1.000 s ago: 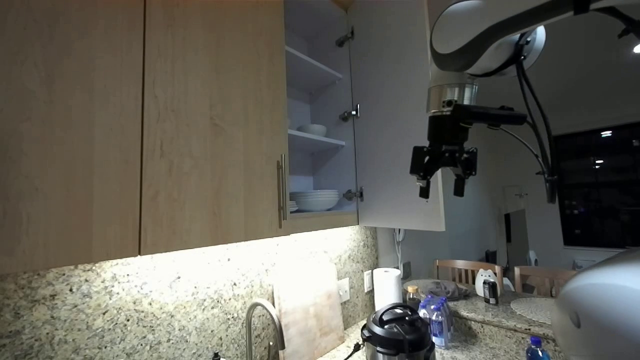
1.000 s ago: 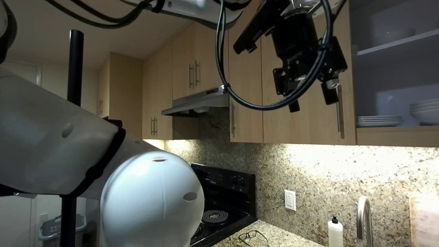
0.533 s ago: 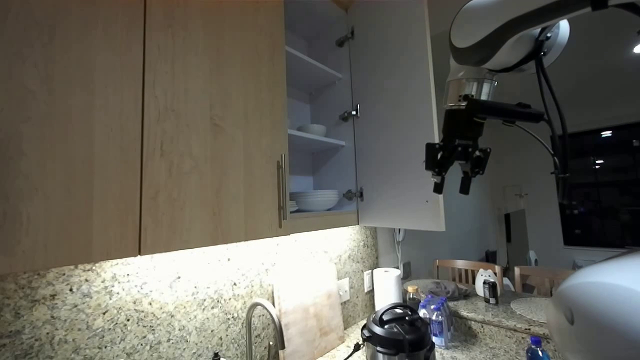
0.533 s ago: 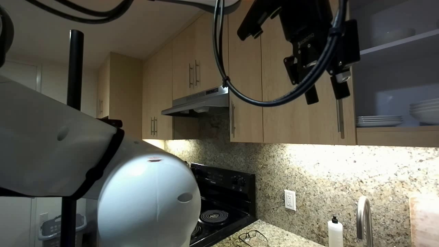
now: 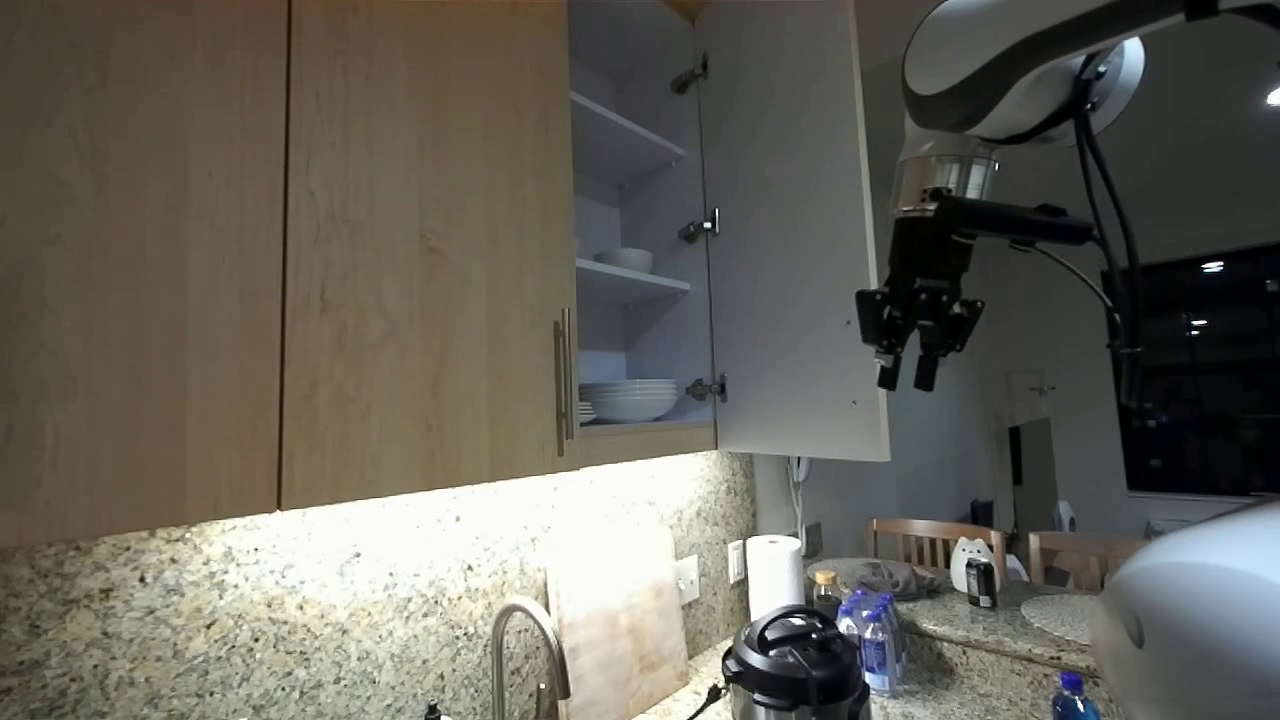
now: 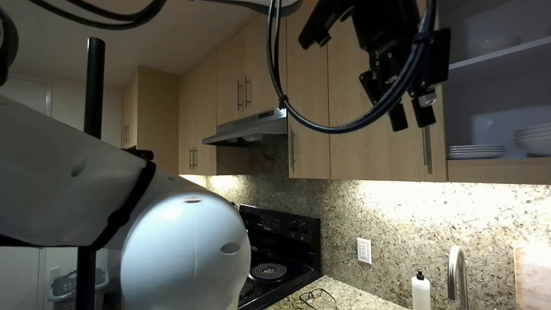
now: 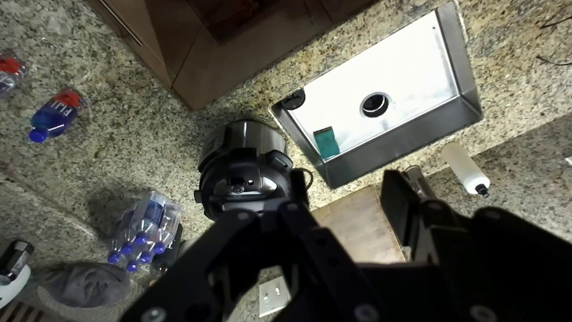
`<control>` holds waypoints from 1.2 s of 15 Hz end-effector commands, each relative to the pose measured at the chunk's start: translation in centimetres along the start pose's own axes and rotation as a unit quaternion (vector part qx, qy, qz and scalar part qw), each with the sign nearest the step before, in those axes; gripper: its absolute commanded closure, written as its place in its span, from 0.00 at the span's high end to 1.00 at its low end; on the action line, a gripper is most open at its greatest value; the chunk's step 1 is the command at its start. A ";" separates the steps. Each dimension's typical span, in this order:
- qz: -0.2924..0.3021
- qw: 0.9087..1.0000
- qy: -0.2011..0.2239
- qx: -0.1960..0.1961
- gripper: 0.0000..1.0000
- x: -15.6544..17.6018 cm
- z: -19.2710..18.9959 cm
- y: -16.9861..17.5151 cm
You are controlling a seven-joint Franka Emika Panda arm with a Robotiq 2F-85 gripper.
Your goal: Close the cupboard door
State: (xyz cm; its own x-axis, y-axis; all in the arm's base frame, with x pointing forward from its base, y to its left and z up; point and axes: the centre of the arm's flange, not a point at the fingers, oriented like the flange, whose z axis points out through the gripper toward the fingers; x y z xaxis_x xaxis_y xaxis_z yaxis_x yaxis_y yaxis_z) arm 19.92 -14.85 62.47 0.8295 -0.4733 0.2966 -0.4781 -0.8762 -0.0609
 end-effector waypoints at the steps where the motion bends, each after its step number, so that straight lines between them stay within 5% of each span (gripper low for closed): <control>1: 0.027 0.999 0.028 -0.010 0.17 0.1 -1.2 2.1; 4: 0.054 0.996 0.062 -0.024 0.00 0.5 -3.1 4.6; 8: 0.090 0.987 0.121 -0.060 0.00 1.1 -6.2 7.9; 13: 0.128 0.963 0.201 -0.125 0.00 2.1 -9.8 11.0; 18: 0.161 0.938 0.270 -0.150 0.00 4.7 -11.6 11.4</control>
State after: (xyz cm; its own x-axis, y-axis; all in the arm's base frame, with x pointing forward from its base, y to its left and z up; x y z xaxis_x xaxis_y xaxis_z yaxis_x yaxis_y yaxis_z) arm 12.98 -24.86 72.98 0.4636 -0.5240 0.7145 -0.7562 -0.6543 0.0108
